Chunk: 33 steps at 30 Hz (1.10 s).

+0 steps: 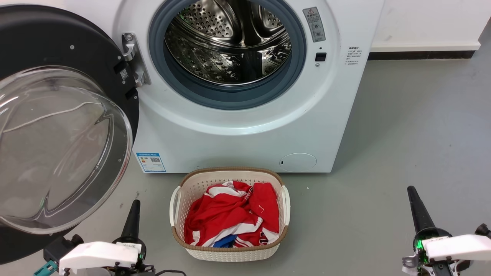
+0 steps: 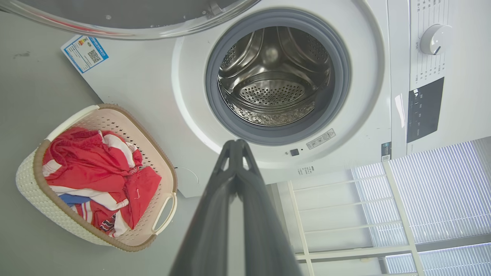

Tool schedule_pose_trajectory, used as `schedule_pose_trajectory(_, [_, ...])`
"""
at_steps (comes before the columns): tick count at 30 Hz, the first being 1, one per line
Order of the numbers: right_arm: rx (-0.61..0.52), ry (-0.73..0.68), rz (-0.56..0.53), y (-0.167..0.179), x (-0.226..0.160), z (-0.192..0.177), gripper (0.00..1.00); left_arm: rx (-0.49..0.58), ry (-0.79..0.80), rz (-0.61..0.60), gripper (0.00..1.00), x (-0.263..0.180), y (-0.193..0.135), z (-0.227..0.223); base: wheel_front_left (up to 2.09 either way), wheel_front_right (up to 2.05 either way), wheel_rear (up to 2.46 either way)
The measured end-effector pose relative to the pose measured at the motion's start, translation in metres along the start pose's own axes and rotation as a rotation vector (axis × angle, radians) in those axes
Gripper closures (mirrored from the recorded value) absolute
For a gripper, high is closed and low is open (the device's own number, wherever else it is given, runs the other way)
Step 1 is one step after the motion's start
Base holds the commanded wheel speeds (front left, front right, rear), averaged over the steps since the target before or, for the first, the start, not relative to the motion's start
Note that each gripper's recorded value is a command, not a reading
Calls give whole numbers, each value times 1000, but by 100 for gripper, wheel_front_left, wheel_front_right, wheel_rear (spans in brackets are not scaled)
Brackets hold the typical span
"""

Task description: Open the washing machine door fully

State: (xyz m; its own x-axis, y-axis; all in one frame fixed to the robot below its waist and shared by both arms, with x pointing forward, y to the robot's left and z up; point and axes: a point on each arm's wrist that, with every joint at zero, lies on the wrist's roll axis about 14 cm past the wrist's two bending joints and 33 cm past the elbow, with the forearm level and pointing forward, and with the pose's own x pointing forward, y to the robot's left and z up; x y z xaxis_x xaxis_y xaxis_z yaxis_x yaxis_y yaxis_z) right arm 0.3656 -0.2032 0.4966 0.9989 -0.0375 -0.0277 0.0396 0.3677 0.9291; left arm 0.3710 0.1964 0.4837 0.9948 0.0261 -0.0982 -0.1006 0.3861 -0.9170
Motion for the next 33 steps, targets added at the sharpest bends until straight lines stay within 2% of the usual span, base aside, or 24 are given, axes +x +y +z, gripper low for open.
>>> schedule_pose_trajectory(7, [64,4,0,0,3,0,100,-68,1,-18,100,3,-5,2,0,0,0])
schedule_pose_trajectory(8, [98,7,1,1,5,0,100,-106,3,-19,100,4,-4,2,0,0,0])
schedule_pose_trajectory(33, [293,26,17,7,17,0,100,-311,10,-68,100,12,-15,8,0,0,0])
